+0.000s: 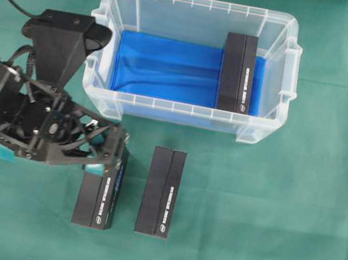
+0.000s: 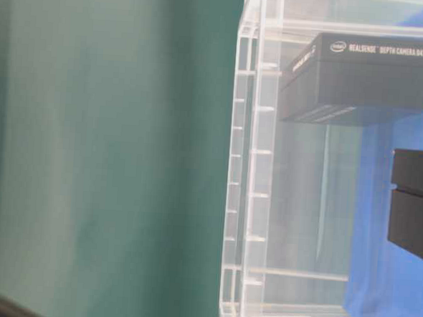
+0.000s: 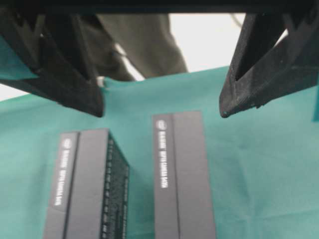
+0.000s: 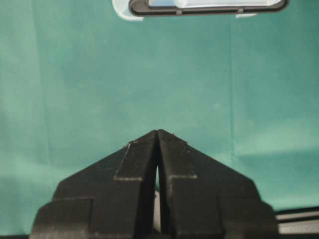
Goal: Take the box out of the case with the left arm.
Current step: 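Open the left gripper and withdraw it to the left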
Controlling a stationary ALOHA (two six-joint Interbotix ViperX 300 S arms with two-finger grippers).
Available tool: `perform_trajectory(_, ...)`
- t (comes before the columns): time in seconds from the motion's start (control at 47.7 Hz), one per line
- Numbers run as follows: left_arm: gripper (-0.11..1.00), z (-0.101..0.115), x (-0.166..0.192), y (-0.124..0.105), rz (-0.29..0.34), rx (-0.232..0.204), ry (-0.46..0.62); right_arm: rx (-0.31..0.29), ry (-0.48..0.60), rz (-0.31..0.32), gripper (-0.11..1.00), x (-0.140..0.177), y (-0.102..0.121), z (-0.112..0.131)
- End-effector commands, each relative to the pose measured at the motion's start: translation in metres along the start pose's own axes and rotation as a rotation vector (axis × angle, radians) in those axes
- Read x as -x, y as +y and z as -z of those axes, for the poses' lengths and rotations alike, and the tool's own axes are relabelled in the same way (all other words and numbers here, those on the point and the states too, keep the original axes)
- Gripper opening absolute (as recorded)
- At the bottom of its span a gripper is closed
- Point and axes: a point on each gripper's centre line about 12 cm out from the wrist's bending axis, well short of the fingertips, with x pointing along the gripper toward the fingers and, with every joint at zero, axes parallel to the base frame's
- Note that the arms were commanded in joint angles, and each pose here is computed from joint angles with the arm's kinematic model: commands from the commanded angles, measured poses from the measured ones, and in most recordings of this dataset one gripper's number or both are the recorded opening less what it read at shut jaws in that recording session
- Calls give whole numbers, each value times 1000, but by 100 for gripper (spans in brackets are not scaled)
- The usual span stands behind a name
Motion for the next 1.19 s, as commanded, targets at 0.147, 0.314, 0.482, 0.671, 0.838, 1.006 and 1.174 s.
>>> perform_trajectory(0.147,95,11,27,37,50,-39,32,-2,-28,-1,0,8,0,-6)
perform_trajectory(0.314,95,7,31,65,24,-28,28,0,-28,-2,0,8,0,-6)
perform_trajectory(0.482,95,4,32,71,27,-29,27,-2,-28,-1,0,8,0,-6)
perform_trajectory(0.671,95,-3,32,73,20,-14,15,-2,-29,-1,0,7,0,-6)
perform_trajectory(0.838,95,-26,34,85,-38,-6,-16,0,-20,0,0,6,0,-6)
perform_trajectory(1.006,95,-62,36,93,-52,-6,-43,-2,-20,-2,0,6,0,-6)
perform_trajectory(1.174,95,-99,39,103,-55,11,-76,-1,-19,0,0,6,0,-6)
